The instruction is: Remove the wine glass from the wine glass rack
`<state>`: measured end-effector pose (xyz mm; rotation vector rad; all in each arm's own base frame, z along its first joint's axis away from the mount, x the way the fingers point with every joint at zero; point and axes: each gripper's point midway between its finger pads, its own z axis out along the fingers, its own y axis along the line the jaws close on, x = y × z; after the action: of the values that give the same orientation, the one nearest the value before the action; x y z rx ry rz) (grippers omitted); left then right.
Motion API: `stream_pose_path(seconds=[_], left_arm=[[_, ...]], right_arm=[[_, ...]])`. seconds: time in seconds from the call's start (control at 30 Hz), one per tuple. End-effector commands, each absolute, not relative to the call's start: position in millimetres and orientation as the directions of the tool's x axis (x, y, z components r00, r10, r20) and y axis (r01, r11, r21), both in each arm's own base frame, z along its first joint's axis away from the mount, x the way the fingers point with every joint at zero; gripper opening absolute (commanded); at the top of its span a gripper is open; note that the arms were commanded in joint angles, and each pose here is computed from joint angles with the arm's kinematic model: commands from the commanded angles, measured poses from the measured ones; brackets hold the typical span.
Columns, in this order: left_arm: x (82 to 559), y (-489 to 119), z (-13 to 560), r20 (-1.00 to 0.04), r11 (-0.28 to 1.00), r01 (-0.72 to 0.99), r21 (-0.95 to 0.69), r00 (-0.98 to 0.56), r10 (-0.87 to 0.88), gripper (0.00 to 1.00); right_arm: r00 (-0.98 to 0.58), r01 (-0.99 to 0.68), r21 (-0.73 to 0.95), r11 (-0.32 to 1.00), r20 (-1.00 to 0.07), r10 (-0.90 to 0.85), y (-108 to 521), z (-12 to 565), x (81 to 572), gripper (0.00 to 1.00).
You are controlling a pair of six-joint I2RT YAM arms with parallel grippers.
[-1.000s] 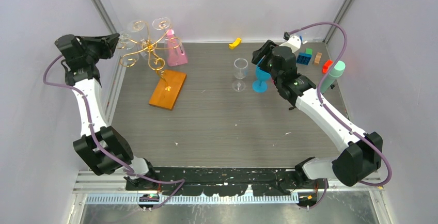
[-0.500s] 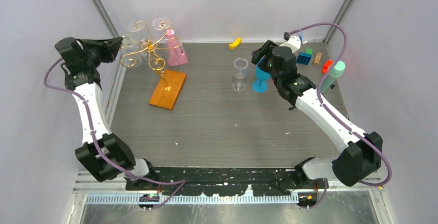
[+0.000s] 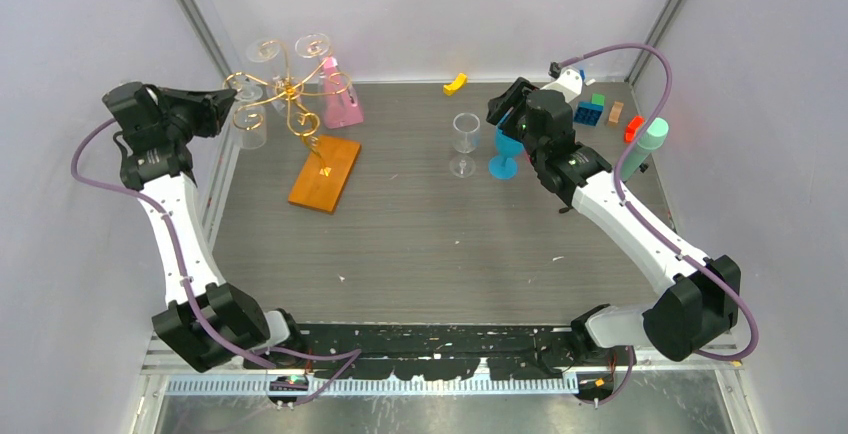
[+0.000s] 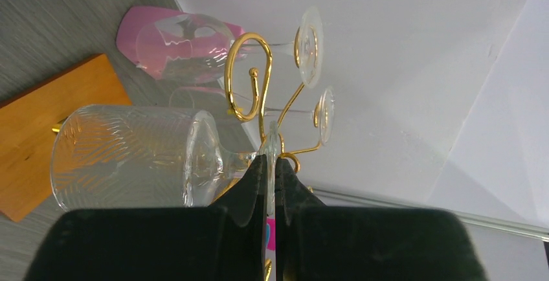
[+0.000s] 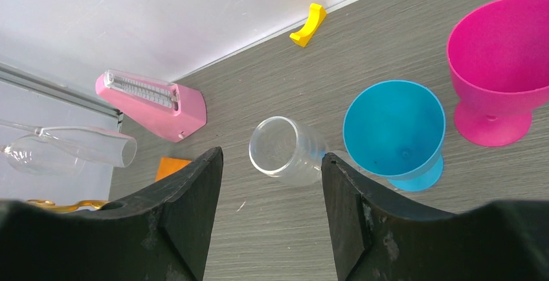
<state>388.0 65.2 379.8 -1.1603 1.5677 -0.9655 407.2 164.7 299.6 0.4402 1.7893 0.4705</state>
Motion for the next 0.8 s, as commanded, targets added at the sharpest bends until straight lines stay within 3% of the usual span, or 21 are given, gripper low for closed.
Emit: stream_pose_path(seconds=[0.0, 0.37, 0.77], left_arm=[[367.4, 58.3, 427.5, -0.350, 0.361, -0.142, -0.922, -0.093, -0.932, 0.00], [350.6, 74.7, 452.1, -0.504, 0.495, -0.207, -0.844, -0.009, -0.863, 0.00], [339.5, 75.0, 471.7, -0.557, 0.542, -0.208, -0.814, 0.014, -0.831, 0.00]], right_arm=[[-0.172, 0.017, 0.554, 0.833, -0.819, 0.548, 160.1, 333.7, 408.3, 0.63], [-0.175, 0.014, 0.562, 0.827, -0.813, 0.555, 160.7, 333.4, 406.7, 0.63], [-0.178, 0.017, 0.565, 0.825, -0.810, 0.559, 160.9, 331.9, 407.2, 0.63]])
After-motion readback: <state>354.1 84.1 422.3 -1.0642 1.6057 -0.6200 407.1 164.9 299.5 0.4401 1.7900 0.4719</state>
